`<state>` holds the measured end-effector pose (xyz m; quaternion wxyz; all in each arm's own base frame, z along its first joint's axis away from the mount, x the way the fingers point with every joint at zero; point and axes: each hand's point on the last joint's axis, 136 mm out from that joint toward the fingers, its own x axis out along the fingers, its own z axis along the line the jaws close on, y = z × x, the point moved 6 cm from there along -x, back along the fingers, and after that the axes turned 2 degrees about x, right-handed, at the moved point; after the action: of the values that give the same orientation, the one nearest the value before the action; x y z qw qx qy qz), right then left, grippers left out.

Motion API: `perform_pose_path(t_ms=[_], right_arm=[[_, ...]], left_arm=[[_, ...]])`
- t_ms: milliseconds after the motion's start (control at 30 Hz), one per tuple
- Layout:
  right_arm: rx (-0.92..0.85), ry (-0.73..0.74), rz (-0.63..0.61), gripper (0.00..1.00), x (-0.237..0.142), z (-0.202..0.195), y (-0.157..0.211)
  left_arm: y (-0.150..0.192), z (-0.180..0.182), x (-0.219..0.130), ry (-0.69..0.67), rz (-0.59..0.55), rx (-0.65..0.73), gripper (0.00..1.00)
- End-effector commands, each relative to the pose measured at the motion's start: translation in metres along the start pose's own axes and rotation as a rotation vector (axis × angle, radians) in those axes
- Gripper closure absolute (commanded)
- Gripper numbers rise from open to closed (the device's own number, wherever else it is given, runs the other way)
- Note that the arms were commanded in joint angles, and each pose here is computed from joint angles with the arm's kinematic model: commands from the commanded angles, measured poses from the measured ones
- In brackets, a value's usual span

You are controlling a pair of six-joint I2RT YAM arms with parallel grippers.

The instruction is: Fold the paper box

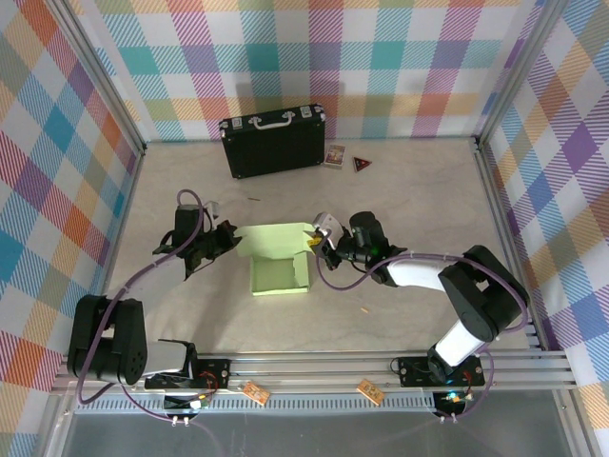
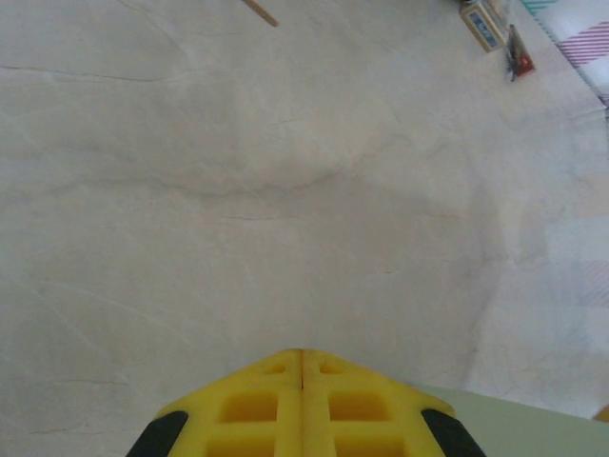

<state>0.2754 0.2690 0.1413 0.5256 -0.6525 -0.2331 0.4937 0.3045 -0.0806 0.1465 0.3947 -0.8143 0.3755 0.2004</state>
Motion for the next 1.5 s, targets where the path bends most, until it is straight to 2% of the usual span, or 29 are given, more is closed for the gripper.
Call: perform_pose_path(t_ms=[0, 200, 533, 833, 1167, 1333, 1467], right_arm=[[0.023, -0.042, -0.034, 1.00, 0.007, 0.005, -0.013], [0.037, -0.046, -0.041, 1.00, 0.014, 0.022, -0.022], [0.167, 0.092, -0.023, 1.00, 0.030, 0.029, -0.026], [0.139, 0.167, -0.034, 1.00, 0.026, 0.022, -0.032], [0.134, 0.164, -0.028, 1.00, 0.023, 0.023, -0.035], [0.100, 0.164, -0.031, 1.00, 0.019, 0.024, -0.033], [-0.006, 0.101, -0.060, 1.00, 0.013, 0.032, -0.033]], left_arm=[[0.005, -0.013, -0.001, 0.063, 0.007, 0.016, 0.98], [0.009, -0.021, -0.001, 0.071, -0.003, 0.008, 0.96], [0.019, -0.018, 0.005, 0.051, 0.013, 0.000, 0.93], [0.024, -0.024, -0.009, 0.099, -0.007, 0.076, 0.78], [0.035, -0.028, -0.014, 0.188, -0.017, 0.110, 0.71], [0.040, -0.025, -0.024, 0.184, -0.049, 0.127, 0.55], [0.040, -0.032, -0.035, 0.224, -0.087, 0.157, 0.52]])
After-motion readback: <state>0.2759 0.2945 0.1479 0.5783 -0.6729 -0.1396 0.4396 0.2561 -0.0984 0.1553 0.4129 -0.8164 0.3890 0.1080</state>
